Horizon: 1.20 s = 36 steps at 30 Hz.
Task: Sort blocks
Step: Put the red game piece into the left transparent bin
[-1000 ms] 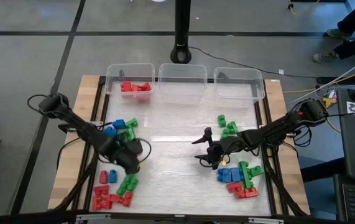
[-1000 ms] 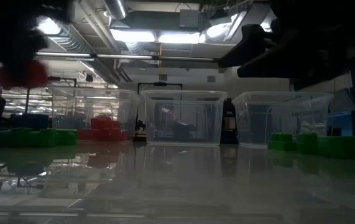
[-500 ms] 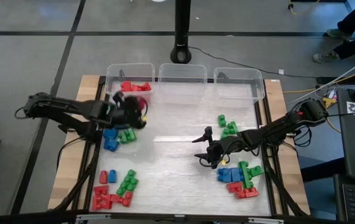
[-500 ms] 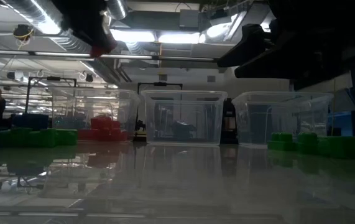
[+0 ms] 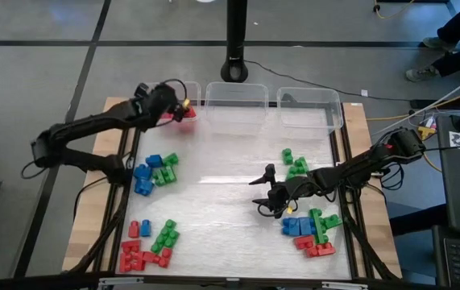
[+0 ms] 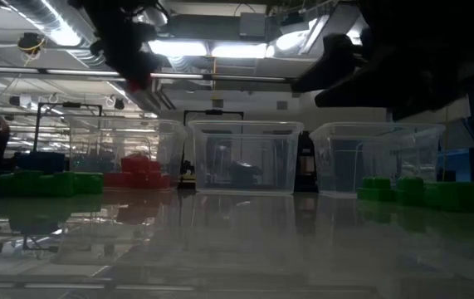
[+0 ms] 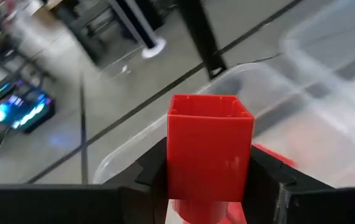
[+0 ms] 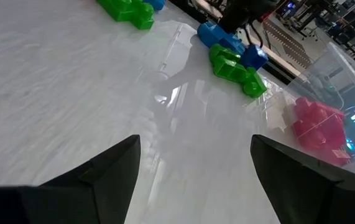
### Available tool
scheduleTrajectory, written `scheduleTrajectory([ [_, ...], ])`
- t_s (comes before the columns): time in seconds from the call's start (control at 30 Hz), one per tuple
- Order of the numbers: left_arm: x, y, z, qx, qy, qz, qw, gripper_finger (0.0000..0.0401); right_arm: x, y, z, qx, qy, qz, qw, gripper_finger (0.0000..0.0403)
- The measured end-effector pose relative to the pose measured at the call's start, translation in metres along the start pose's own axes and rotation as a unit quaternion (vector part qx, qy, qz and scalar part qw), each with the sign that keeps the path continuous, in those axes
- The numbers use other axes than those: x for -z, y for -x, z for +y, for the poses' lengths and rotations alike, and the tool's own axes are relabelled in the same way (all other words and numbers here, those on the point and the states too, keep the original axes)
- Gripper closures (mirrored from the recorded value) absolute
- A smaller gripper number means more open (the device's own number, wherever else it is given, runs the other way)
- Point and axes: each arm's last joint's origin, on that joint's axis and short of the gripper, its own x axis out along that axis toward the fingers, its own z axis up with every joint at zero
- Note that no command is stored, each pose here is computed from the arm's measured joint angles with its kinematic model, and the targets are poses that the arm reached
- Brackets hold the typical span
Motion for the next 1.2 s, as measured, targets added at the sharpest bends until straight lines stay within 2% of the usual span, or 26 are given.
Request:
scheduleTrajectory([
  [0.13, -0.001, -0.019, 0.009, -0.019, 0.006, 0.022, 1.0, 0.0256, 0.001, 0.0, 0.0, -0.002, 0.001, 0.003, 1.0, 0.0097],
  [0.23, 0.001, -0.032, 0.012, -0.02, 0.007, 0.042, 0.999, 0.0228, 0.001, 0.0, 0.0, -0.001, 0.001, 0.003, 1.0, 0.0097],
  [0.37, 0.003, -0.044, 0.014, 0.014, 0.025, 0.067, 0.997, 0.019, 0.001, 0.0, 0.0, -0.002, 0.001, 0.003, 1.0, 0.0097],
  [0.5, 0.006, -0.043, 0.014, 0.027, 0.023, 0.079, 0.996, 0.0172, 0.001, 0.0, 0.0, -0.002, 0.001, 0.004, 1.0, 0.0097],
  [0.6, 0.009, -0.032, 0.011, 0.045, 0.008, 0.083, 0.996, 0.0171, 0.001, 0.0, 0.0, -0.002, 0.001, 0.004, 1.0, 0.0097],
  [0.8, 0.01, 0.001, -0.016, 0.134, -0.019, 0.055, 0.989, 0.0177, 0.001, 0.0, 0.0, -0.002, 0.001, 0.004, 1.0, 0.0097],
  [1.0, 0.02, 0.046, -0.051, 0.229, -0.06, 0.028, 0.971, 0.0177, 0.001, 0.0, 0.0, -0.004, -0.01, 0.002, 1.0, 0.0097],
  [1.2, 0.046, 0.097, -0.072, 0.304, -0.083, 0.042, 0.948, 0.0178, 0.001, 0.0, 0.001, -0.006, -0.011, 0.001, 1.0, 0.0097],
])
